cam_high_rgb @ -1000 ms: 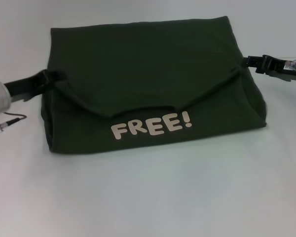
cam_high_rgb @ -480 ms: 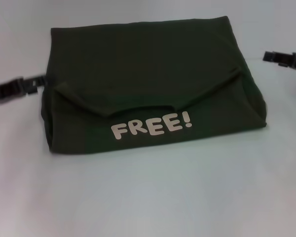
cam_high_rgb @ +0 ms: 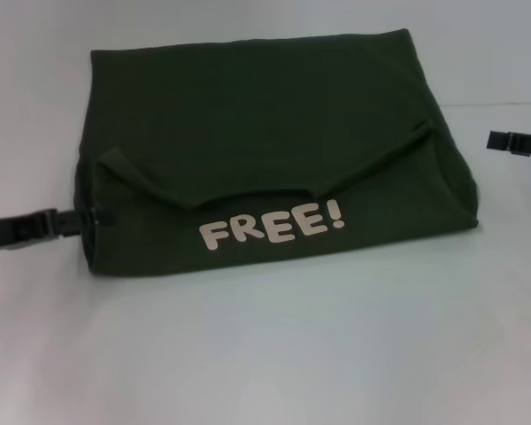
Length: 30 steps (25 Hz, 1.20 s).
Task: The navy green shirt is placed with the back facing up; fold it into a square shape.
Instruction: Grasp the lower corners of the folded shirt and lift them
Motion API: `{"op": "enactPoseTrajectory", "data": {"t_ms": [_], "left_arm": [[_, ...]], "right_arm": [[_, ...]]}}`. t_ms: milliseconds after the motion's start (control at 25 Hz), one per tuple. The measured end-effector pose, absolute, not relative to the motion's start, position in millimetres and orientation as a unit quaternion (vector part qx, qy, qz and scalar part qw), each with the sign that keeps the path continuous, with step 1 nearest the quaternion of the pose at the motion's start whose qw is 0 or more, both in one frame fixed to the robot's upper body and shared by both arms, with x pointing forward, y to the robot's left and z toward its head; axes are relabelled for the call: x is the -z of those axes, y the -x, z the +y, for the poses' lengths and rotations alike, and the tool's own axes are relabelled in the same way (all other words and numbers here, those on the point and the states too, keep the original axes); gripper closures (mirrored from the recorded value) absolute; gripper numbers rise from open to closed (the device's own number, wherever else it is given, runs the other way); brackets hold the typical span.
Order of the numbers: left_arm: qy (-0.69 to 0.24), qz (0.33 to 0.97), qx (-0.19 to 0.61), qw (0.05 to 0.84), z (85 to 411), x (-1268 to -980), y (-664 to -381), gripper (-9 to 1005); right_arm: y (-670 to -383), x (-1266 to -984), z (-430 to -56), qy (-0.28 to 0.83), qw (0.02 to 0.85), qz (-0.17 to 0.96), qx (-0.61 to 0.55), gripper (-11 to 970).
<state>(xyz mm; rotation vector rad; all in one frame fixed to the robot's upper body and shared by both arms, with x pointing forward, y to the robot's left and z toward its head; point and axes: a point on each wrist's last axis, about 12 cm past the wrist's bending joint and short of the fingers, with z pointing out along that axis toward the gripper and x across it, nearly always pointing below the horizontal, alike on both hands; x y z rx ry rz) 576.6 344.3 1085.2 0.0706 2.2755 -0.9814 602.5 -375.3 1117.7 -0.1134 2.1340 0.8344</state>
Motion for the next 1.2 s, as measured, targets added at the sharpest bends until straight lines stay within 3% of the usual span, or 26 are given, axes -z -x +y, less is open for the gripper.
{"op": "enactPoseTrajectory", "data": {"t_ms": [280,1200], "left_arm": [[-0.018,0.894,0.336,0.297,333.0,-1067.4,-579.4,111],[-0.01,0.89,0.372,0.264,324.2,-1073.4,-579.7,119]], "right_arm": [[-603.0,-1117.8,-374.9,0.054,0.404,0.853,-0.327,249],[-608.2,-1117.8,-369.1,0.066,0.395,0.859,-0.319,250]]}}
